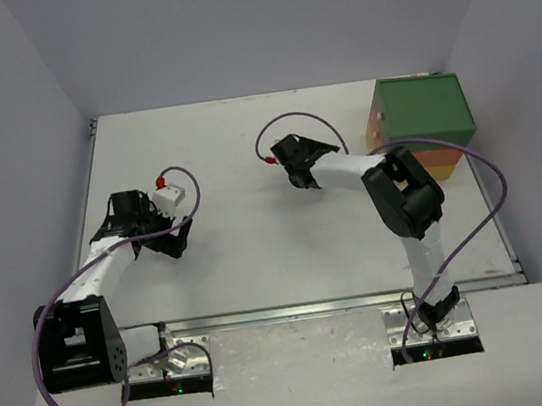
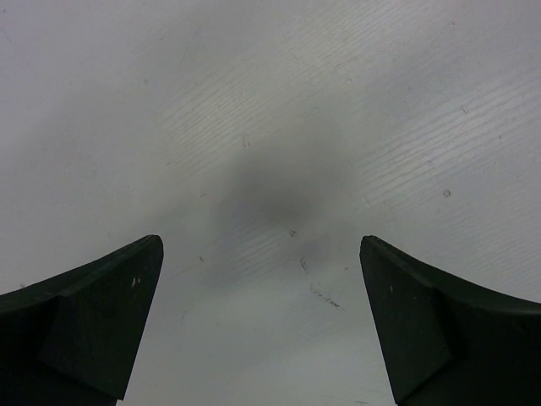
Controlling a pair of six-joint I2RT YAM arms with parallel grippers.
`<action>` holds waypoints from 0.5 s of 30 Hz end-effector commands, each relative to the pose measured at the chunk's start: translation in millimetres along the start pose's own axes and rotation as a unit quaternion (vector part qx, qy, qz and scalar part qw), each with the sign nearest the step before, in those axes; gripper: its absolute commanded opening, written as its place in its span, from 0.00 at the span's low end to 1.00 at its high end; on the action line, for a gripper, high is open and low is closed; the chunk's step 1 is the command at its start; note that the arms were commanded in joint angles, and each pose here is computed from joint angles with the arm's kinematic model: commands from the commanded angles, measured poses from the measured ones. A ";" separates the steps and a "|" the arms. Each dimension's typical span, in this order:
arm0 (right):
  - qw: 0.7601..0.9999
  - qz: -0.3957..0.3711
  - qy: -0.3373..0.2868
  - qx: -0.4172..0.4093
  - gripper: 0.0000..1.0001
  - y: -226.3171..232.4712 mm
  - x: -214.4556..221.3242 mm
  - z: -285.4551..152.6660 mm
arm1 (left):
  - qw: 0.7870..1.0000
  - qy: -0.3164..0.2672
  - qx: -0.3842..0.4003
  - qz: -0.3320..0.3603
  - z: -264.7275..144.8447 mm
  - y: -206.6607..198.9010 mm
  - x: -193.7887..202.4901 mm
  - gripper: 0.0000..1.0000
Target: Organize the makeup
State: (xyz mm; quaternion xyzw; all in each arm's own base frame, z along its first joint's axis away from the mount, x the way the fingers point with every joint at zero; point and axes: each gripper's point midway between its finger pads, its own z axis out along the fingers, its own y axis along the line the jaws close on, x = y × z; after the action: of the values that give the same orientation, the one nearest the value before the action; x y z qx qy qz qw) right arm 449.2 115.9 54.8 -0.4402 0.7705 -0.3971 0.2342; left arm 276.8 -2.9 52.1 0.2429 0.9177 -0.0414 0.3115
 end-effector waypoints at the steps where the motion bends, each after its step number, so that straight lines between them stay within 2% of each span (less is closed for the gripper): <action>1: 0.984 0.142 -0.080 -0.075 0.60 -8.0 -22.8 -83.4 | 0.999 -0.036 -0.021 0.001 -21.1 8.4 -21.2 1.00; 2: 0.972 0.185 -0.089 -0.114 0.60 4.4 -13.2 -99.6 | 0.999 -0.037 -0.027 0.001 -25.0 8.4 -19.2 1.00; 4: 0.932 0.284 -0.128 -0.186 0.61 20.8 2.1 -135.9 | 0.998 -0.038 -0.040 0.002 -32.5 7.5 -12.7 1.00; 6: 0.904 0.321 -0.127 -0.253 0.62 78.9 51.9 -150.2 | 0.998 -0.039 -0.054 0.007 -38.9 6.2 -4.5 1.00; 7: 0.879 0.360 -0.171 -0.261 0.62 63.0 42.7 -169.0 | 0.997 -0.041 -0.059 0.007 -41.9 4.9 -1.5 1.00; 8: 0.873 0.366 -0.155 -0.282 0.64 95.5 70.7 -167.8 | 0.998 -0.035 -0.054 0.010 -41.3 -0.7 7.6 1.00; 9: 0.847 0.402 -0.176 -0.298 0.65 108.2 88.6 -179.7 | 0.997 -0.048 -0.058 0.017 -46.9 -3.3 7.2 1.00; 11: 0.822 0.441 -0.199 -0.299 0.70 110.2 100.1 -188.5 | 0.996 -0.059 -0.061 0.017 -49.7 -8.8 12.0 1.00; 14: 0.759 0.528 -0.272 -0.267 0.81 100.8 119.9 -199.6 | 0.993 -0.082 -0.078 0.016 -55.7 -10.9 13.0 1.00; 15: 0.747 0.539 -0.284 -0.266 0.82 104.1 123.1 -199.6 | 0.991 -0.089 -0.094 0.013 -57.8 -7.0 12.6 1.00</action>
State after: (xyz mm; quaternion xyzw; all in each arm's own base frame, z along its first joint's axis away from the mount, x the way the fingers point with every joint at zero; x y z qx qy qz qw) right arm 207.4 111.8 69.7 -0.1938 0.8844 0.0456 0.4222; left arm 235.7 3.6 84.2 0.2368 0.8918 0.0069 0.3855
